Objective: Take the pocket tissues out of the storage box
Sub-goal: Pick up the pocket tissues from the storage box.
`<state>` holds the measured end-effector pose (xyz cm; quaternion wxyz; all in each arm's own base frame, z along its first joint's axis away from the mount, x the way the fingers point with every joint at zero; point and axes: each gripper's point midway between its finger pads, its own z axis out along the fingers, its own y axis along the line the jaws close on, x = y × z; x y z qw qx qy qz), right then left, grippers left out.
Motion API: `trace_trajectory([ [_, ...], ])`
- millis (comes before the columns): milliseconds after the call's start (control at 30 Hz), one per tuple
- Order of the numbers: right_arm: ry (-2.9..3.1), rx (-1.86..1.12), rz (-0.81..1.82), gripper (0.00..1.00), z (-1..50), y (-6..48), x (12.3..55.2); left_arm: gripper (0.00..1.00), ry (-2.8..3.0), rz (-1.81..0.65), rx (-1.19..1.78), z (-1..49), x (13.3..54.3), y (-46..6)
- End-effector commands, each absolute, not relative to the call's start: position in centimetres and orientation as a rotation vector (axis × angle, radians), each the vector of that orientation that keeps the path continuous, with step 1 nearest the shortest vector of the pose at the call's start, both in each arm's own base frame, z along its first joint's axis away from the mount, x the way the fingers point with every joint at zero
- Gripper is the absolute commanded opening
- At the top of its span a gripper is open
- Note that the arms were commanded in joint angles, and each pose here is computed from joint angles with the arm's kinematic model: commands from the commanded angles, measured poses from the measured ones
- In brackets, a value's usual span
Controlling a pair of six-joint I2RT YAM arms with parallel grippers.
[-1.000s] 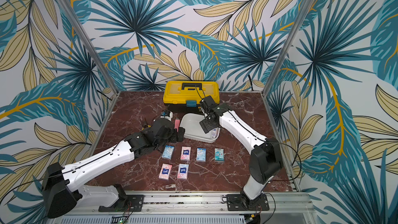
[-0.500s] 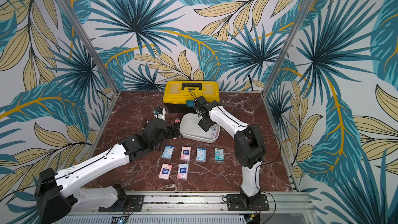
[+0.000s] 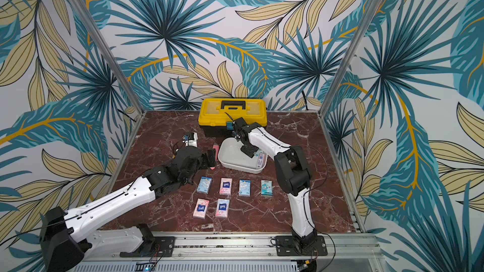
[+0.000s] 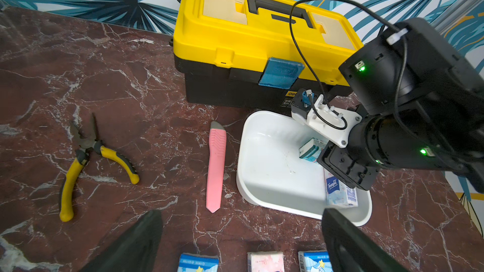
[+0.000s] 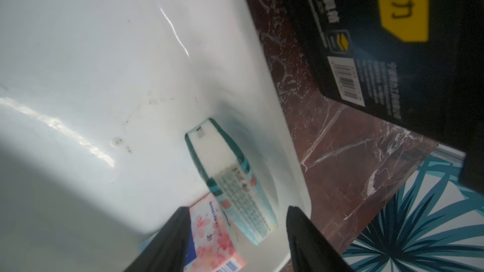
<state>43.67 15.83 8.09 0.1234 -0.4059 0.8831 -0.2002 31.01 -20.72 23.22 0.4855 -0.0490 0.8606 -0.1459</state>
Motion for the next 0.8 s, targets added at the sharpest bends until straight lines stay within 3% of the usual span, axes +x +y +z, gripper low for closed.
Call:
trace_trajectory([
  [0, 2.553, -1.233, -0.625, 0.63, 7.6, 15.7, 44.3, 1.00, 2.107, -0.320, -0.135, 22.3, 30.6, -19.6],
  [367, 2.550, -1.269, -0.617, 0.52, 6.0, 16.1, 44.9, 1.00, 2.119, -0.314, -0.160, 21.7, 30.2, -19.1],
  [767, 2.522, -1.234, -0.616, 0.33, 7.9, 16.1, 44.9, 1.00, 2.127, -0.303, -0.174, 21.4, 30.0, -18.6],
])
